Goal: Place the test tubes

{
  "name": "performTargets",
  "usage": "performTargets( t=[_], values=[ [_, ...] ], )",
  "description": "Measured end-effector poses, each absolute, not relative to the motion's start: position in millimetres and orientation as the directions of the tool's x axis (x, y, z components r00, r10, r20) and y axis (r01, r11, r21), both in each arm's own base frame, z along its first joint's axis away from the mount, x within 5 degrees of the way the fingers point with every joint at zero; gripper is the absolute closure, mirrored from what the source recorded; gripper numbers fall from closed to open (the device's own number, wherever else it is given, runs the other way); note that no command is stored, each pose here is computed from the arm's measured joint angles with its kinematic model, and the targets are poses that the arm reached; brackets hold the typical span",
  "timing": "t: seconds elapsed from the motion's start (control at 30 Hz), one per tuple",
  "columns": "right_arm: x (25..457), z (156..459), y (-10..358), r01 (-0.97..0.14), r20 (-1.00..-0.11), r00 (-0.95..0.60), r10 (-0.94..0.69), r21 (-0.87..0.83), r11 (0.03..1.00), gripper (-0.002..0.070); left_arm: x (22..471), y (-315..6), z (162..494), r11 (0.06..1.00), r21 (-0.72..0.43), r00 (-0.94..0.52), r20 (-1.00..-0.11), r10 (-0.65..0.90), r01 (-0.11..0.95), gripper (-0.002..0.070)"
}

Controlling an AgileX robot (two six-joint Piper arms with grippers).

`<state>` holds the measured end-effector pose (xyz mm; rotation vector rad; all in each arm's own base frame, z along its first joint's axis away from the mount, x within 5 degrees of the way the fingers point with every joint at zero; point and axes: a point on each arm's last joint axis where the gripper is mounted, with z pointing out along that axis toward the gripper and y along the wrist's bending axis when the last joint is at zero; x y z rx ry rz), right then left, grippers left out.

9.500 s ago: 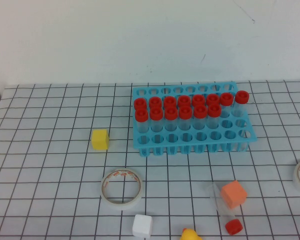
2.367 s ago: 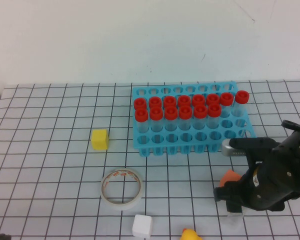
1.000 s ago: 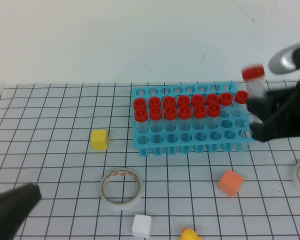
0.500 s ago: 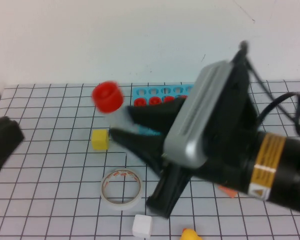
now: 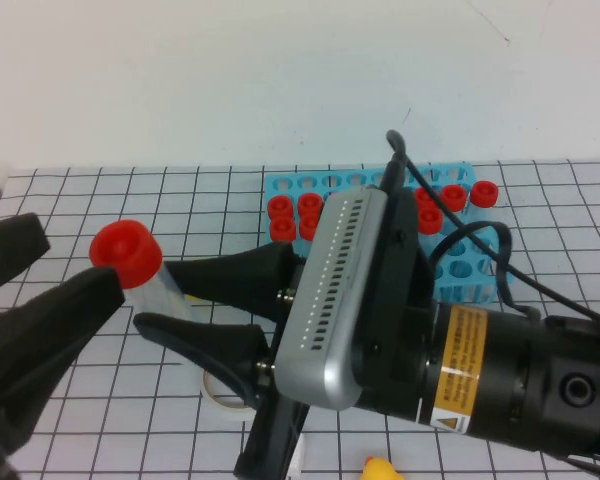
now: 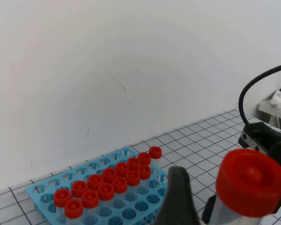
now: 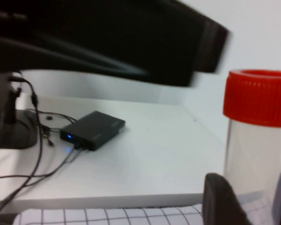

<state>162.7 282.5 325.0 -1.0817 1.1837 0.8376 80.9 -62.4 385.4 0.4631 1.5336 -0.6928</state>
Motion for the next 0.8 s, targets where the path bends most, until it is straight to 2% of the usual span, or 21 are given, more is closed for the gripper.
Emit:
performTargets(
  t=[0.3,0.4,0.53,0.8],
  values=[
    [162,323,285,-0.942,-0.979,0.202,-0.015,-0.199,0.27,0.0444,104,-68,378,0.697,-0.214,-0.182,-0.976,-0.121,0.684,0.0196],
    [162,323,285,-0.945,-0.983,0.185,-0.014,-0.182,0.272,0.0444,107,-70,378,0.68,-0.193,-0.162,-0.981,-0.109,0.707,0.025],
    [162,323,285,-0.947,-0.985,0.175,-0.012,-0.171,0.27,0.0444,106,-72,379,0.663,-0.109,-0.094,-0.994,-0.059,0.741,0.0407],
    [161,323,285,-0.947,-0.985,0.174,-0.016,-0.171,0.271,0.0444,105,-73,379,0.657,-0.091,-0.078,-0.996,-0.049,0.749,0.0412]
  ],
)
